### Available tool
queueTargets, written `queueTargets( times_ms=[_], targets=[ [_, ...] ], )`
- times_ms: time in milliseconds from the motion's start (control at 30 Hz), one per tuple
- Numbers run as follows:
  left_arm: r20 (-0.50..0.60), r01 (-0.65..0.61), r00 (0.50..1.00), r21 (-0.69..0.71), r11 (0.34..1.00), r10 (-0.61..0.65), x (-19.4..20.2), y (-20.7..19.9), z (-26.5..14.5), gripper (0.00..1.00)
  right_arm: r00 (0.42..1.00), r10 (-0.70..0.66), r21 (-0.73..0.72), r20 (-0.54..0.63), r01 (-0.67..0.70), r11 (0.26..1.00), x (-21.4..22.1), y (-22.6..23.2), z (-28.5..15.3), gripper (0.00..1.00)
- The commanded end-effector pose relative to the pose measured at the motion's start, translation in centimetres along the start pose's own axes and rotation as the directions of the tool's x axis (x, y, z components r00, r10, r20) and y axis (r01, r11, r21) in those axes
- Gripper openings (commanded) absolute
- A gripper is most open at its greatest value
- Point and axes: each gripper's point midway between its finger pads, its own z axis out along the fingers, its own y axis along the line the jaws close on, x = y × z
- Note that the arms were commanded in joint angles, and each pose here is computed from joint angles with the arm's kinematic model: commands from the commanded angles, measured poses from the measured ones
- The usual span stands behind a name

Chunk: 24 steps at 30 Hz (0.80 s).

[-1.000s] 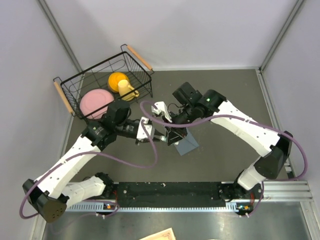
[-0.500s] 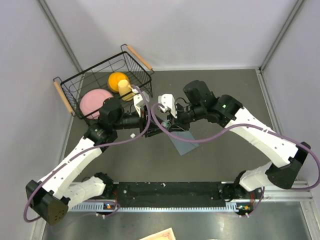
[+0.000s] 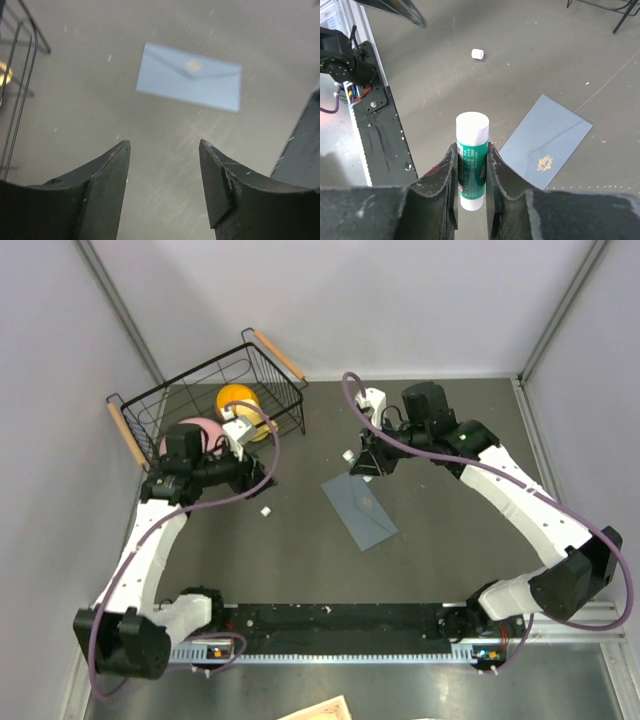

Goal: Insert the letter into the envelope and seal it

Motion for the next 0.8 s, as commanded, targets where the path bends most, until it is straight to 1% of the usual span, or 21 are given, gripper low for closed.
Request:
queueTargets(
  times_ms=[0, 33, 67, 100, 167, 200, 300, 367, 400, 500, 600, 767],
  targets=[
    [-0.296, -0.15, 0.947, -0.057, 0.987, 0.127, 6.2, 4.3, -0.1, 0.59, 0.988, 0.014, 0.025, 0.156, -0.018, 1.0, -3.9, 0.2, -2.5, 0.0],
    [-0.317, -0.17, 0.937, -0.047, 0.984, 0.147, 6.2, 4.6, 0.1, 0.57, 0.987, 0.03, 0.031, 0.156, -0.035, 0.999, -3.8, -0.1, -2.6, 0.0],
    [-0.372, -0.159, 0.92, -0.073, 0.985, 0.121, 7.1, 5.3, 0.0, 0.56, 0.987, 0.038, 0.032, 0.158, -0.043, 0.999, -3.7, -0.3, -2.7, 0.0],
    [-0.411, -0.132, 0.907, -0.079, 0.988, 0.089, 8.1, 5.8, 0.5, 0.56, 0.986, 0.047, 0.035, 0.158, -0.053, 0.998, -3.5, -0.4, -2.8, 0.0],
    [-0.469, -0.137, 0.879, -0.082, 0.987, 0.083, 9.6, 6.1, 1.3, 0.57, 0.986, 0.065, 0.041, 0.156, -0.072, 0.997, -3.2, -0.9, -2.9, 0.0],
    [-0.512, -0.147, 0.856, -0.114, 0.983, 0.069, 10.7, 7.2, 1.8, 0.57, 0.985, 0.074, 0.042, 0.153, -0.081, 0.996, -3.0, -1.1, -2.9, 0.0],
    [-0.562, -0.09, 0.827, -0.138, 0.986, -0.003, 12.8, 8.1, 3.0, 0.58, 0.985, 0.089, 0.04, 0.15, -0.096, 0.995, -2.8, -1.5, -2.8, 0.0],
    [-0.577, -0.059, 0.816, -0.158, 0.986, -0.044, 13.2, 8.6, 3.6, 0.58, 0.985, 0.089, 0.038, 0.148, -0.095, 0.995, -2.7, -1.5, -2.9, 0.0],
    [-0.599, -0.038, 0.797, -0.168, 0.985, -0.071, 14.1, 9.0, 3.8, 0.59, 0.985, 0.087, 0.043, 0.148, -0.094, 0.995, -2.7, -1.6, -2.9, 0.0],
    [-0.629, -0.01, 0.765, -0.221, 0.975, -0.135, 15.4, 9.7, 4.3, 0.58, 0.985, 0.086, 0.047, 0.148, -0.094, 0.994, -2.6, -1.8, -3.0, 0.0],
    [-0.645, 0.004, 0.747, -0.237, 0.972, -0.16, 16.6, 9.6, 4.8, 0.57, 0.986, 0.09, 0.044, 0.142, -0.098, 0.994, -2.4, -1.9, -2.8, 0.0],
    [-0.68, -0.014, 0.713, -0.258, 0.966, -0.172, 18.3, 9.7, 5.4, 0.53, 0.986, 0.094, 0.04, 0.139, -0.1, 0.994, -2.2, -1.9, -2.7, 0.0]
  ],
)
